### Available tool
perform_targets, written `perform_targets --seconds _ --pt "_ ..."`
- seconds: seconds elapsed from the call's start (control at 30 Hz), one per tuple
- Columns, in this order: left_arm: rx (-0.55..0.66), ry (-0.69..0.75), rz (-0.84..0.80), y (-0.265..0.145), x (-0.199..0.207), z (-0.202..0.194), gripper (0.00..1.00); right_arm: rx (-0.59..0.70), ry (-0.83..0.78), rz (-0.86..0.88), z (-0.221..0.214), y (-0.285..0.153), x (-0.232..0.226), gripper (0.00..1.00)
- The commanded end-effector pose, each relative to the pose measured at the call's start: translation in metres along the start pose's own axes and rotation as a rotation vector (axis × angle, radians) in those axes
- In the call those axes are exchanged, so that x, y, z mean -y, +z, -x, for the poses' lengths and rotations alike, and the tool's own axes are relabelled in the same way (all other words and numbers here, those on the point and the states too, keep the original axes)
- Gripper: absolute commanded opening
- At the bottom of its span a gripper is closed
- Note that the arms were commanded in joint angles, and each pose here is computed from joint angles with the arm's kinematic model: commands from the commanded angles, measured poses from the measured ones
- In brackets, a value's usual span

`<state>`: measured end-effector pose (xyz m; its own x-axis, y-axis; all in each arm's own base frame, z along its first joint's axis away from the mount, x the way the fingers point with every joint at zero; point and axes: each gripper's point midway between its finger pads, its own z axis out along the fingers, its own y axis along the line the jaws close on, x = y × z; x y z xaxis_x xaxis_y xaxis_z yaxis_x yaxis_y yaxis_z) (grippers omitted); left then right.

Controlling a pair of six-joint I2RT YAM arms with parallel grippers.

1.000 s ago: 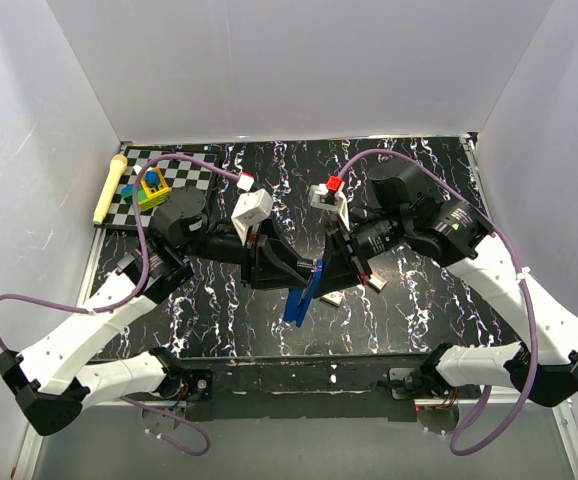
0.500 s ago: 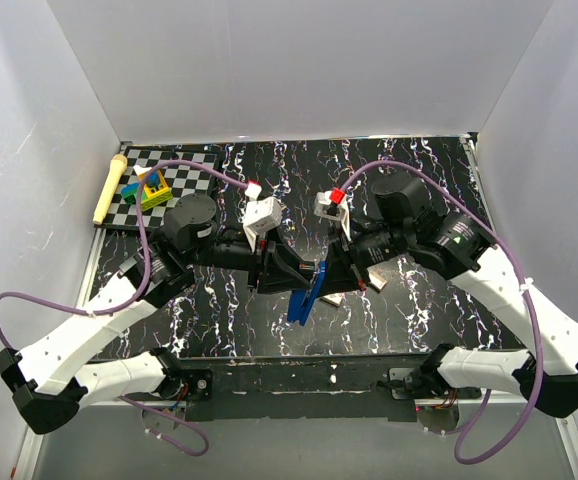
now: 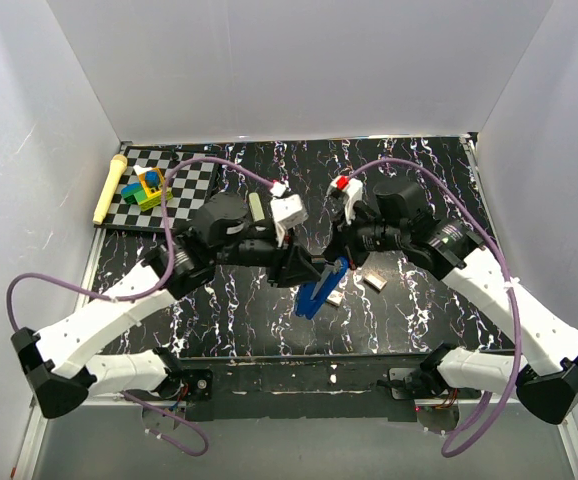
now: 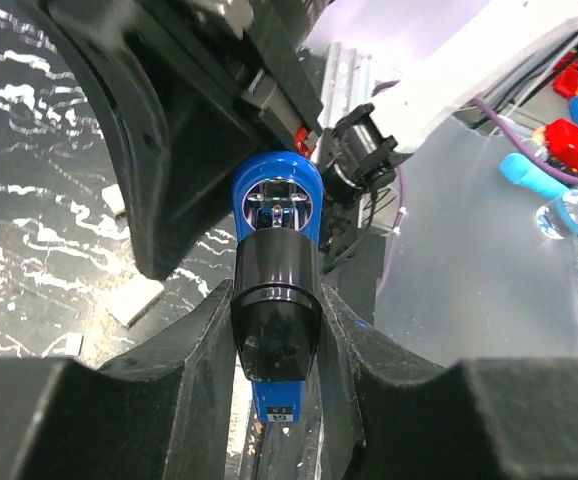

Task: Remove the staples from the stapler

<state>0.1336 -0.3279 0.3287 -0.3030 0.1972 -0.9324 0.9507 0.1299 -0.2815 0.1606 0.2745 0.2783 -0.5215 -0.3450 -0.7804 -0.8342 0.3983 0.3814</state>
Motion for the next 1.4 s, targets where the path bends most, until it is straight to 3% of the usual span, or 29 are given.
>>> perform_targets --seconds 0.0,0.3,0.57,0.83,1.17,1.37 --pt "0.054 0.005 0.143 0.008 -0.023 0.032 0.00 0.156 0.058 -0.158 0.030 -0.007 0.035 0.01" --pt "0.031 -0.063 0.424 0.021 -0.090 0.040 0.00 0.176 0.241 -0.437 0.018 -0.023 0.095 0.01" --pt "0.043 -0.210 0.633 0.014 -0.166 0.040 0.00 0.220 0.378 -0.631 0.005 -0.039 0.134 0.01" --pt "0.022 -0.330 0.868 0.005 -0.253 0.031 0.00 0.254 0.428 -0.620 -0.001 -0.033 0.139 0.01" --pt "-0.090 -0.476 1.018 0.028 -0.353 -0.002 0.00 0.241 0.457 -0.543 -0.001 -0.014 0.136 0.01" --pt "-0.120 -0.513 1.092 0.019 -0.397 -0.011 0.00 0.217 0.478 -0.502 -0.004 -0.002 0.135 0.01"
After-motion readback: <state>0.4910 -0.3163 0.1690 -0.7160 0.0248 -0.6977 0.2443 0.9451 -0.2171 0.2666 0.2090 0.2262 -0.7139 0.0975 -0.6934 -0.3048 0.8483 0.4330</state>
